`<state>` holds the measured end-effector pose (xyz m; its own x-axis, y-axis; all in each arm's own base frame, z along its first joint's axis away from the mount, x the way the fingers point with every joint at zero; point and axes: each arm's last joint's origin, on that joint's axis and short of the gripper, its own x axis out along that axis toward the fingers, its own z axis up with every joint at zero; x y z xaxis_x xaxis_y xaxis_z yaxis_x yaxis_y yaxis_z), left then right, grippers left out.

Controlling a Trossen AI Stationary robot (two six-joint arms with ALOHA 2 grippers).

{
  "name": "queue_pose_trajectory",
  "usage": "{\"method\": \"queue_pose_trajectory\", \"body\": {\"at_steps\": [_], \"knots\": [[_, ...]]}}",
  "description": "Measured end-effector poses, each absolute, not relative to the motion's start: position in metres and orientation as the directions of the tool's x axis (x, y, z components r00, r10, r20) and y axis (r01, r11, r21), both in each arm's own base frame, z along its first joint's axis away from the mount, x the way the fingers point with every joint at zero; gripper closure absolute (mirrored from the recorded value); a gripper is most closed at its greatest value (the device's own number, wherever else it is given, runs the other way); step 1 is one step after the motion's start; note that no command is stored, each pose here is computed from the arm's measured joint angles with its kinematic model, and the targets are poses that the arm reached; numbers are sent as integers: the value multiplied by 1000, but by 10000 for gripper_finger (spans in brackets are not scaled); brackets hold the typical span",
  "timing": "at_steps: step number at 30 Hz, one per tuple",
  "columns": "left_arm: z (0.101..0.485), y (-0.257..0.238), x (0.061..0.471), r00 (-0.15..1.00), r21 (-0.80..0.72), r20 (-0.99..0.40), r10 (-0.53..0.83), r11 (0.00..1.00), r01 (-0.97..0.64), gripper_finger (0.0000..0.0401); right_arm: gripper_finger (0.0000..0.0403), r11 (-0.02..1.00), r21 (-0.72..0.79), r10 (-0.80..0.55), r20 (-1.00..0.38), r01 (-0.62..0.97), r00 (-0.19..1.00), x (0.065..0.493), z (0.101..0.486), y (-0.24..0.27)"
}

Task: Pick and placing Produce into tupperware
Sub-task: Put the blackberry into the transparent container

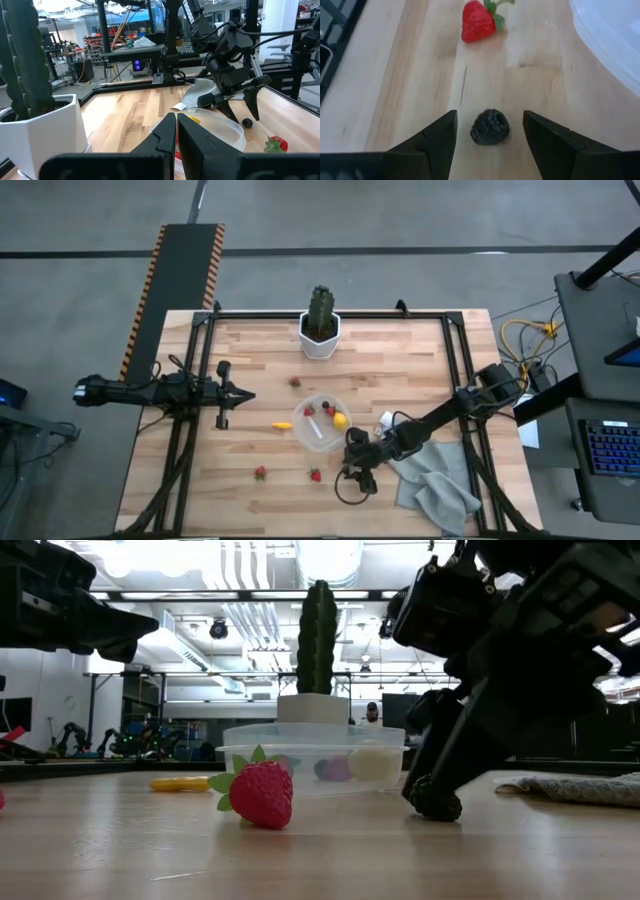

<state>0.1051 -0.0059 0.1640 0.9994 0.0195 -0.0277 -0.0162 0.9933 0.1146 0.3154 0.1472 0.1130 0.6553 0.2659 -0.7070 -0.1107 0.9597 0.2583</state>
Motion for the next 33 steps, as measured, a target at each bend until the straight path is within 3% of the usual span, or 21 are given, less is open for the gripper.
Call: {"method": "queue_pose_trajectory", "body": {"at_steps": [20,33], "knots": [[164,-6,105,999,115,-30,20,993,-16,401,184,919,359,374,-666,-162,646,331,95,157],[164,-6,105,999,115,-26,20,993,-17,401,184,939,321,329,-728,-125,601,320,105,153]]}}
